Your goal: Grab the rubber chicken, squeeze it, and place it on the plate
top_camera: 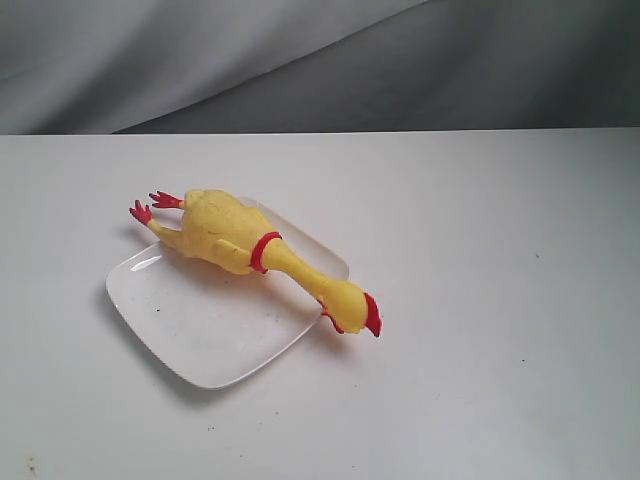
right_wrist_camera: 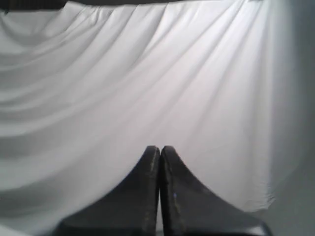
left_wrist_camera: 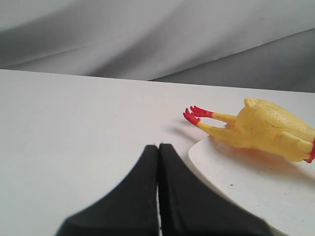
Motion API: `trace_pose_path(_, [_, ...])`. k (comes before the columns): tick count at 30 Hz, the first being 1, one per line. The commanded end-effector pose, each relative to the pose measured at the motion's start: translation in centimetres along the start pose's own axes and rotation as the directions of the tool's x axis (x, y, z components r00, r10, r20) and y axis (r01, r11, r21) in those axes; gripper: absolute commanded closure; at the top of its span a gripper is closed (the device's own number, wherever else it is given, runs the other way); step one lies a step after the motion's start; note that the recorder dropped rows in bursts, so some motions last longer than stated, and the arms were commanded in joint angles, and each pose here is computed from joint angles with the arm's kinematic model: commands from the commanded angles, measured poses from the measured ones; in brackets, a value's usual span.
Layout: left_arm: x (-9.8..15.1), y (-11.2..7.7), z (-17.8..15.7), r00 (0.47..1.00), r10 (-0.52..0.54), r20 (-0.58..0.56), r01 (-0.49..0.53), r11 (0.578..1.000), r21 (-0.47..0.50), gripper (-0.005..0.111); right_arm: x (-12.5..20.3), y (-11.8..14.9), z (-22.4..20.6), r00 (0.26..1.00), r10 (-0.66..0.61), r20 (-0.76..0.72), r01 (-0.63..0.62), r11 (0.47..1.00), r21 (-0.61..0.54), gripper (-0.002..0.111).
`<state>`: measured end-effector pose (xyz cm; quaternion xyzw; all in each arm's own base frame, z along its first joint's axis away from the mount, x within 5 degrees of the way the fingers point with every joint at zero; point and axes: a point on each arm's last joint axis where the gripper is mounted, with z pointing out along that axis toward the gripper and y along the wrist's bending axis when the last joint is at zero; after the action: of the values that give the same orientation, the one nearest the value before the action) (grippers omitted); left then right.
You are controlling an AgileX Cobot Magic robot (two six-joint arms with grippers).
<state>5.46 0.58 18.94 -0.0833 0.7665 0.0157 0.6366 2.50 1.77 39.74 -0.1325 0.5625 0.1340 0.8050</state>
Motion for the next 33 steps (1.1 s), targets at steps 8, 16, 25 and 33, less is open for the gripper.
trace_pose_path(8, [0.1, 0.0, 0.0, 1.000, 0.001, 0.003, -0.001, 1.000, 0.002, 0.107, 6.5, -0.6, -3.7, 0.995, 0.096, 0.008, -0.093, 0.934, 0.344, 0.108])
trace_pose_path(16, [0.1, 0.0, 0.0, 1.000, 0.001, 0.003, -0.001, 1.000, 0.002, 0.107, 14.2, -1.4, -3.9, 0.935, 0.003, -0.353, 0.131, 0.925, 0.356, 0.108])
trace_pose_path(25, [0.1, 0.0, 0.0, 1.000, 0.001, 0.003, -0.001, 1.000, 0.002, 0.107, 19.9, -1.6, -4.7, 0.899, 0.079, -0.431, 0.096, 0.924, 0.370, 0.108])
trace_pose_path(33, [0.1, 0.0, 0.0, 1.000, 0.001, 0.003, -0.001, 1.000, 0.002, 0.107, 20.6, -1.5, -5.0, 0.860, 0.124, -0.495, 0.082, 0.923, 0.375, 0.108])
